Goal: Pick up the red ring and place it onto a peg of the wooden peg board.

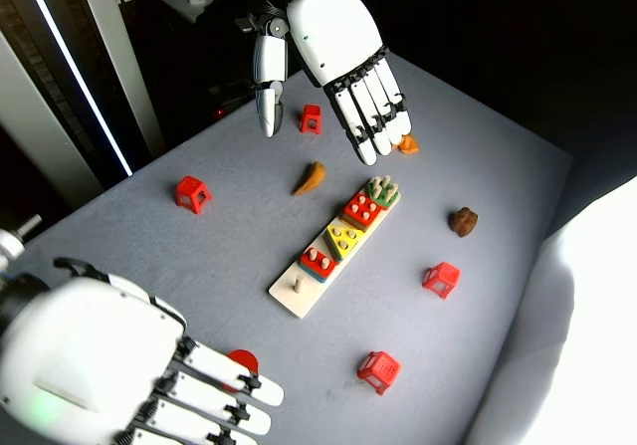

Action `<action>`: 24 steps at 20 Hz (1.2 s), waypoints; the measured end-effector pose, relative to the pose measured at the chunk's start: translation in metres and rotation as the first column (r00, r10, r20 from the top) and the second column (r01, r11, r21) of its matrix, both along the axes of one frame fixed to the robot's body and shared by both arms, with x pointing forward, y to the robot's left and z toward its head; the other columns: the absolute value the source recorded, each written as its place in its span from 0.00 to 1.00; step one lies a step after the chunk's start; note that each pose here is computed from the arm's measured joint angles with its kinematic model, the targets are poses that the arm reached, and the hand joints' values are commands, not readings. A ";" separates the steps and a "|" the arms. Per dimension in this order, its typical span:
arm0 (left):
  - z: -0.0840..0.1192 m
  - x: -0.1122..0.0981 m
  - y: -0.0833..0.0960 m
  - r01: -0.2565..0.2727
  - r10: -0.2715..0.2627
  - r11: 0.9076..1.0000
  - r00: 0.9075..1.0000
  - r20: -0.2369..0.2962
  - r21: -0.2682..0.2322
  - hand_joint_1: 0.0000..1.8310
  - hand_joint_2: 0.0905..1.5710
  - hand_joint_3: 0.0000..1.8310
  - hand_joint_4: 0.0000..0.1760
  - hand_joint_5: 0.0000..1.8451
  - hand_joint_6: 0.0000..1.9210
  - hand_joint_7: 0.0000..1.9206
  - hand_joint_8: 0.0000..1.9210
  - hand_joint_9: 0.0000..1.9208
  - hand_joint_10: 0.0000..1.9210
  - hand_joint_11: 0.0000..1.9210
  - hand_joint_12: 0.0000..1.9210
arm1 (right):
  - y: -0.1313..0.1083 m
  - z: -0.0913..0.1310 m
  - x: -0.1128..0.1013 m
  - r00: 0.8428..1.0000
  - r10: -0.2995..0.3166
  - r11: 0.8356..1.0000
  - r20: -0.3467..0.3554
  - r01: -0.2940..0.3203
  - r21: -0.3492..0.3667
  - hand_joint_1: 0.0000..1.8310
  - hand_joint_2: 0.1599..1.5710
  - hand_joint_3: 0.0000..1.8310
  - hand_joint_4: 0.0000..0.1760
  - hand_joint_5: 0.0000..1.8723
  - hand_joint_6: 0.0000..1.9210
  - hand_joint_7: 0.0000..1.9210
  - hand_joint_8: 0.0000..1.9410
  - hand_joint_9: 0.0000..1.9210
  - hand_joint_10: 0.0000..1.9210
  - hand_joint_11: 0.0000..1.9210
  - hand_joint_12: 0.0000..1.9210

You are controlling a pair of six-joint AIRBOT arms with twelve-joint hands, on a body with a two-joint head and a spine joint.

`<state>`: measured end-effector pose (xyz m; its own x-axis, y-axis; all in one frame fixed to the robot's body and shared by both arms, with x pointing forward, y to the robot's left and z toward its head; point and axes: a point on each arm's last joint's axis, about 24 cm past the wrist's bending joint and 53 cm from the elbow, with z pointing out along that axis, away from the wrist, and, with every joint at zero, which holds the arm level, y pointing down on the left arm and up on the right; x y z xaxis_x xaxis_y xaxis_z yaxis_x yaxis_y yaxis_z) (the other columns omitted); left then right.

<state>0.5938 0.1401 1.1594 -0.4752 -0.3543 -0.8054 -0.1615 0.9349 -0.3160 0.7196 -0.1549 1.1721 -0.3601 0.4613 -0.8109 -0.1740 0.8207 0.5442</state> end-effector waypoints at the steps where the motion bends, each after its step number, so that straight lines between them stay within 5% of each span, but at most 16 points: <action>1: 0.000 0.000 0.000 0.000 0.000 1.000 1.000 0.000 0.000 0.00 0.67 0.00 0.00 0.03 0.00 0.02 0.00 0.01 0.00 0.00 0.05 | 0.003 -0.005 0.004 1.000 -0.001 1.000 -0.018 0.001 0.015 0.50 0.60 0.00 0.00 0.03 0.00 0.05 0.00 0.05 0.01 0.00 0.26; 9: -0.001 0.001 0.000 -0.003 0.003 1.000 1.000 -0.002 -0.003 0.00 0.68 0.00 0.00 0.04 0.00 0.04 0.00 0.03 0.00 0.00 0.07 | 0.023 -0.038 0.023 0.997 0.008 1.000 -0.077 -0.007 0.021 0.53 0.60 0.00 0.00 0.08 0.01 0.11 0.01 0.11 0.02 0.00 0.46; 10: -0.001 0.001 -0.001 -0.003 0.003 1.000 1.000 -0.002 -0.005 0.00 0.67 0.00 0.00 0.04 0.00 0.04 0.00 0.03 0.00 0.00 0.08 | 0.024 -0.039 0.025 0.997 0.007 1.000 -0.079 -0.005 0.021 0.67 0.59 0.00 0.00 0.07 0.00 0.09 0.00 0.09 0.01 0.00 0.42; 13: 0.002 0.002 0.000 -0.003 0.003 1.000 1.000 0.009 0.002 0.00 0.68 0.00 0.00 0.04 0.00 0.04 0.00 0.03 0.00 0.00 0.08 | 0.027 -0.051 0.029 0.996 0.003 1.000 -0.093 -0.002 0.014 0.75 0.57 0.00 0.00 0.07 0.00 0.07 0.00 0.08 0.01 0.00 0.48; 24: 0.001 0.001 0.000 -0.003 0.003 1.000 1.000 0.006 0.005 0.00 0.68 0.00 0.00 0.04 0.00 0.03 0.00 0.02 0.00 0.00 0.05 | 0.043 -0.065 0.032 0.992 0.031 0.999 -0.123 -0.028 0.026 0.80 0.54 0.00 0.00 0.08 0.00 0.09 0.01 0.11 0.02 0.00 0.63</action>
<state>0.5950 0.1404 1.1599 -0.4690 -0.3520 -0.8100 -0.1628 0.9359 -0.3124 0.7514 -0.1120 1.1072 -0.4701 0.4678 -0.7484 -0.1281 0.8028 0.5823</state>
